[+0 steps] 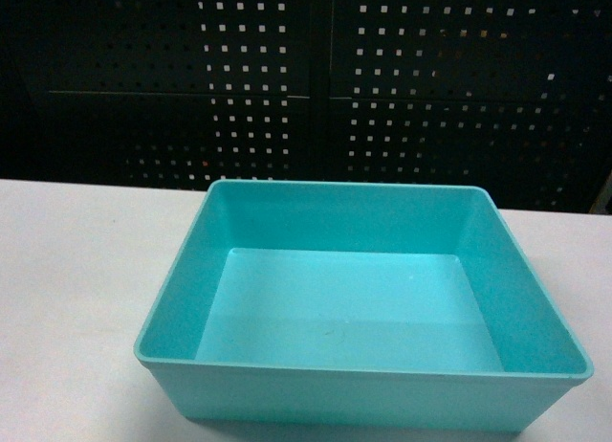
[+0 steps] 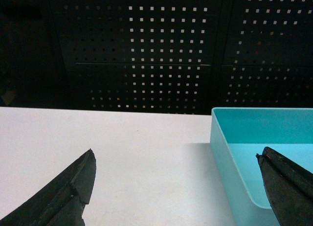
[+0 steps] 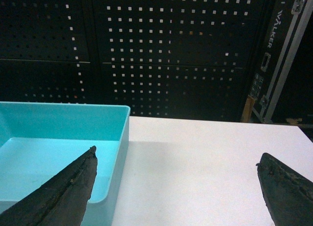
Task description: Stack blue boxes stably on right
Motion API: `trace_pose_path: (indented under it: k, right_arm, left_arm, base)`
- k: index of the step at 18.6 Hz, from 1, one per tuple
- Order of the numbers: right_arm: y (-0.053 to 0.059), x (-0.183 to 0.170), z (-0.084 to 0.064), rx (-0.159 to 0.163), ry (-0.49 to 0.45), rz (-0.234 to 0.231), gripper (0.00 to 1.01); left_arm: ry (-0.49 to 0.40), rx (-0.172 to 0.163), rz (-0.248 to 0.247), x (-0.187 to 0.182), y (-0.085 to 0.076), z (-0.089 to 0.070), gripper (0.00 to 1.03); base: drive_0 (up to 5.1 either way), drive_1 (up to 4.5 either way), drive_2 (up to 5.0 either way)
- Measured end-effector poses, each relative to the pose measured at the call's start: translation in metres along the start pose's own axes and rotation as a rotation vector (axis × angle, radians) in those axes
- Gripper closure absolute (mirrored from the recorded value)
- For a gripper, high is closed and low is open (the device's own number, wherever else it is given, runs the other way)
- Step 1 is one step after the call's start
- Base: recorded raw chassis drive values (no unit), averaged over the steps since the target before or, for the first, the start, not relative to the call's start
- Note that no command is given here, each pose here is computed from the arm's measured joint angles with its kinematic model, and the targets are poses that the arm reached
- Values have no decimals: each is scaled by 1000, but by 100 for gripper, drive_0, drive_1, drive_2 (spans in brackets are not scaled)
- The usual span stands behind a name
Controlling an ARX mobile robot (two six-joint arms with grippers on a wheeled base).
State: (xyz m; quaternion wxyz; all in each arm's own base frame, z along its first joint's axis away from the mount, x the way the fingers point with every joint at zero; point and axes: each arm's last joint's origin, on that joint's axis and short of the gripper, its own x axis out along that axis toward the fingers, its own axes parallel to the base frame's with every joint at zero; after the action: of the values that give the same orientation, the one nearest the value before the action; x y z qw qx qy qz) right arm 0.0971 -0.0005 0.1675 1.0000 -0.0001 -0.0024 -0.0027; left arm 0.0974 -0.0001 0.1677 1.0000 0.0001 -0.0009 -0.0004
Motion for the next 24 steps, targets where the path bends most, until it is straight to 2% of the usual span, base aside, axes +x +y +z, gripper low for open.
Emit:
trace_pose_path:
  k: [24]
  right_arm:
    - [0, 0, 0, 0, 0, 0, 3]
  left_arm:
    - [0, 0, 0, 0, 0, 0, 5]
  base:
    - [0, 0, 0]
